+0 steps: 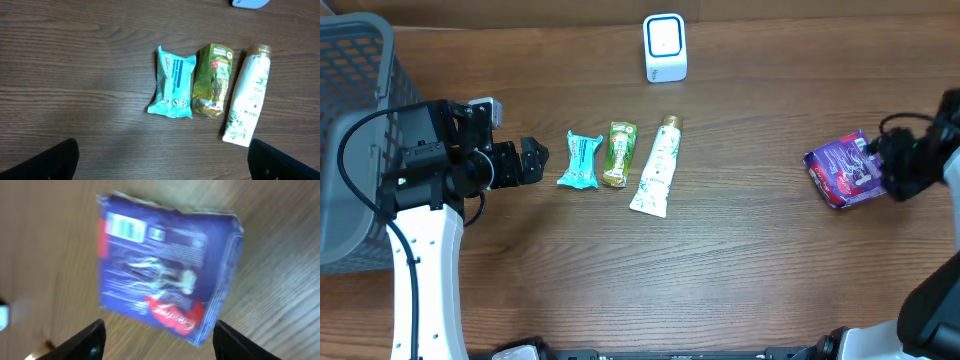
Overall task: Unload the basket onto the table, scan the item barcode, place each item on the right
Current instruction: 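Release the purple packet and reach right gripper toward the white tube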
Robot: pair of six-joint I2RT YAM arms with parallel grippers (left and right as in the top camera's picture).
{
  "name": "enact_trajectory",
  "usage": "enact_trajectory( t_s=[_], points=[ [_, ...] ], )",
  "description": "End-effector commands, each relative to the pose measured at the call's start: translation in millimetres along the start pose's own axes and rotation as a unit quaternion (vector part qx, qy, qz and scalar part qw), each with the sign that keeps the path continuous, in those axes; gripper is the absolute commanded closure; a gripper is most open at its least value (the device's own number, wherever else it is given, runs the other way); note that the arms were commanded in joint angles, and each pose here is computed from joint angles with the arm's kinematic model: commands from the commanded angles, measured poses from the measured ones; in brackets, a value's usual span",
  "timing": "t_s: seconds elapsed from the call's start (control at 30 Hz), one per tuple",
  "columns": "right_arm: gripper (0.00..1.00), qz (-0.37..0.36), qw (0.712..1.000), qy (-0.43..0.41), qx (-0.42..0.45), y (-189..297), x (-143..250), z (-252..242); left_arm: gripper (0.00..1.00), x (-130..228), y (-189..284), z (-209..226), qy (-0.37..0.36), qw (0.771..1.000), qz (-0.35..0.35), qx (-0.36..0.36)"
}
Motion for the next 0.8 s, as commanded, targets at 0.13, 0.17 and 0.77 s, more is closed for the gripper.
enact_trajectory(
  t_s=[0.13,0.17,0.77],
  points=[
    [0.3,0.018,0.986,0.152,-0.062,23,31,66,0.0,-3,6,-4,-0.01,1.0,-0.01,0.007],
    [0.3,0.025,0.982,0.174,-0.068,19,41,78,0.0,-3,6,-4,-0.01,1.0,-0.01,0.007],
    [0.26,-0.039,0.884,0.465,-0.029,-64,225,255,0.0,-3,6,-4,-0.01,1.0,-0.01,0.007]
  ],
)
Point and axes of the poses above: each gripper's point midway between its finger pads, its own y axis back along the fingers, its own z axis along the line the jaws close on, x = y × z, the point moved 9 cm from there along y, back along the fingers, and after that the axes turned 7 degrees about y, right-handed, at the moved point
